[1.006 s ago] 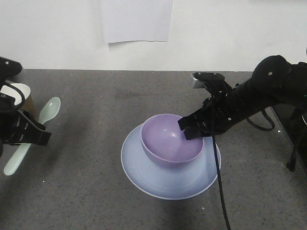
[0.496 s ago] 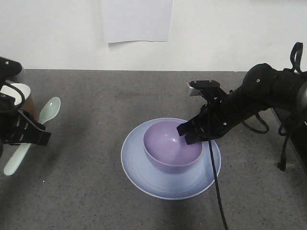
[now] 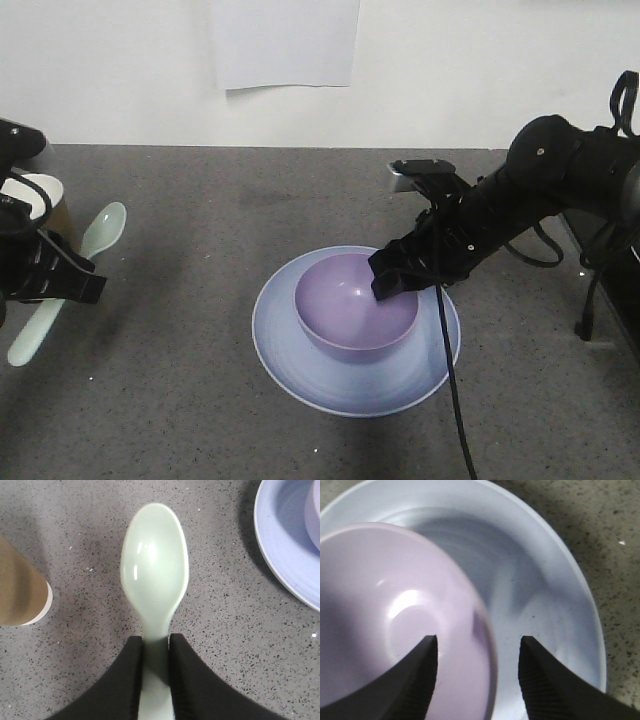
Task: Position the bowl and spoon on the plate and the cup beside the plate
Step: 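Lower the lavender bowl onto the plate center with the right gripper, then open the right gripper and withdraw it from the bowl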
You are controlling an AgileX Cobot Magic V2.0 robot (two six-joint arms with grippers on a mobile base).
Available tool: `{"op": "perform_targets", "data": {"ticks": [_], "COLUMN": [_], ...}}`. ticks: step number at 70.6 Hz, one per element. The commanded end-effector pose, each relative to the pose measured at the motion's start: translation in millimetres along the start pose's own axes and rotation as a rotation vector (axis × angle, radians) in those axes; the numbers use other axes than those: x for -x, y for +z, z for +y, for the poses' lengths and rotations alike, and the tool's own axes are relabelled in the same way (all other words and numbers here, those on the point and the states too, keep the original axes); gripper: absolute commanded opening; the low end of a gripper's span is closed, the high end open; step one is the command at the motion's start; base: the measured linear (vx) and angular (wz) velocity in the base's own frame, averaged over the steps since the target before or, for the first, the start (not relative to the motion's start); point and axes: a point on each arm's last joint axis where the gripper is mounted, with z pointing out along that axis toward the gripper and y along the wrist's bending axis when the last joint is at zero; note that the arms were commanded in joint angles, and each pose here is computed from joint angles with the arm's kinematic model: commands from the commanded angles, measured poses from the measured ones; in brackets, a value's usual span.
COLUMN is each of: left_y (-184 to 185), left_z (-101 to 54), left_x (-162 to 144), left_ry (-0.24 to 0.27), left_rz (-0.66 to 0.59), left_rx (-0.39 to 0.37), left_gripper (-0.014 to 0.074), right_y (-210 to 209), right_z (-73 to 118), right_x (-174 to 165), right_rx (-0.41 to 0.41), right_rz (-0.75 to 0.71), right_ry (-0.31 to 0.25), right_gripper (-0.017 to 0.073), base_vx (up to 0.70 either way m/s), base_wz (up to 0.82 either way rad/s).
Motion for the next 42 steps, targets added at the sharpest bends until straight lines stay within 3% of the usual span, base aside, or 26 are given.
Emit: {"op": "perform_targets", "data": {"ticks": [1, 9, 19, 42], "left_y": [-13.2, -13.2, -13.2, -13.2], "left_z": [-2.3, -2.3, -2.3, -2.3], "left_x": [9.0, 9.1, 9.1, 9.1], "left_ry": [-0.006, -0.006, -0.006, -0.006], "left_rz": [-0.099, -0.100, -0.100, -0.100], "left_rx": [-0.002, -0.002, -0.002, -0.002], "left_gripper": [0.0080, 0.0078, 0.0078, 0.0078], "right_y": [-35.7, -58.6, -92.4, -141.4], "right_z": [14.1, 19.5, 28.3, 51.0], "right_x": [12.1, 11.1, -4.0, -77.4], "right_rx": [0.013, -0.036, -0.116, -0.205], "right_rz": [-0.061, -0.058, -0.071, -0.200], "right_ry": [-0.031, -0.050, -0.032, -0.060], "right_gripper": [0.0391, 0.0388, 0.0375, 0.0344], "base_vx": [0.00, 0.00, 0.00, 0.00], "base_wz": [0.00, 0.00, 0.00, 0.00]}}
